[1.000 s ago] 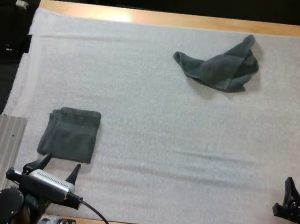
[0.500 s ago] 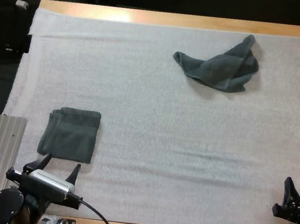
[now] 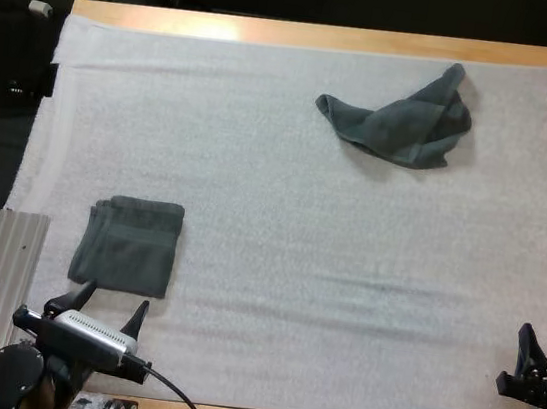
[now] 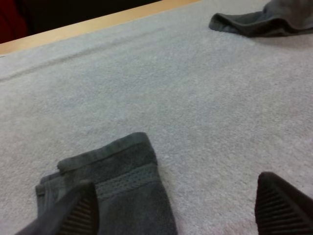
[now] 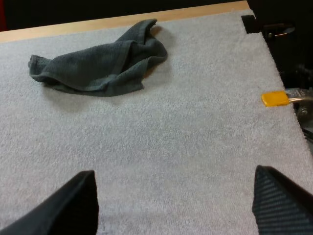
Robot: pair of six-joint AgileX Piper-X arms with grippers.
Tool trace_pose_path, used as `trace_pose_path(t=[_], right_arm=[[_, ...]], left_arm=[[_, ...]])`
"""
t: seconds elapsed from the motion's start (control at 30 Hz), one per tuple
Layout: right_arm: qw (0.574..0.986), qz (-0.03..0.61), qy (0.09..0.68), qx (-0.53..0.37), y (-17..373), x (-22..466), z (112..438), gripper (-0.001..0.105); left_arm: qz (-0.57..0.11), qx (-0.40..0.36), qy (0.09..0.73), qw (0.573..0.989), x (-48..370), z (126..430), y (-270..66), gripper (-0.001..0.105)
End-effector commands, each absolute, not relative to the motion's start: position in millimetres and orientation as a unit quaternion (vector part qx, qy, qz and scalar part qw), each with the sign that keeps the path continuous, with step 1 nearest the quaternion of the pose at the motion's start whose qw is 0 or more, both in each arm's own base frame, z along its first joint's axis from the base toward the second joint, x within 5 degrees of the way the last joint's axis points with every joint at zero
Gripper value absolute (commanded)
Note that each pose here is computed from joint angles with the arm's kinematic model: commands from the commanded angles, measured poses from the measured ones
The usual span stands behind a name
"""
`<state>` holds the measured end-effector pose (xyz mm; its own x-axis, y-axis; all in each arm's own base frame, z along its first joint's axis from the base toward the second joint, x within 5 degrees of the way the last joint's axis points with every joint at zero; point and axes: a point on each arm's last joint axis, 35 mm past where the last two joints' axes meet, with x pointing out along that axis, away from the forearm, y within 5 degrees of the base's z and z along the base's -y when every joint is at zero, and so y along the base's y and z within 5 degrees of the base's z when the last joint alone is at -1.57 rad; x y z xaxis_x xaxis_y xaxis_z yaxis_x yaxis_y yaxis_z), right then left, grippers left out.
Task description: Pick towel from pile, fold and stack
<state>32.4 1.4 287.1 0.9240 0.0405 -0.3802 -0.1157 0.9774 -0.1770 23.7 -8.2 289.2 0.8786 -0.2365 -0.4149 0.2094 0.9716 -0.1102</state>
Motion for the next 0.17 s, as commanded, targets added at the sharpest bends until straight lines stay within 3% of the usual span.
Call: trace_pose_path(t=[0.0,0.13], right_arm=[[0.976,0.040,0.190,-0.101,1.4,34.5,288.8,0.064],[0.976,0.040,0.190,-0.101,1.4,34.5,288.8,0.064]], left_arm=[[-0.118,-0.034,0.214,0.969,26.2,291.8,-8.5,0.064],[-0.118,-0.034,0.214,0.969,26.2,291.8,-8.5,0.064]])
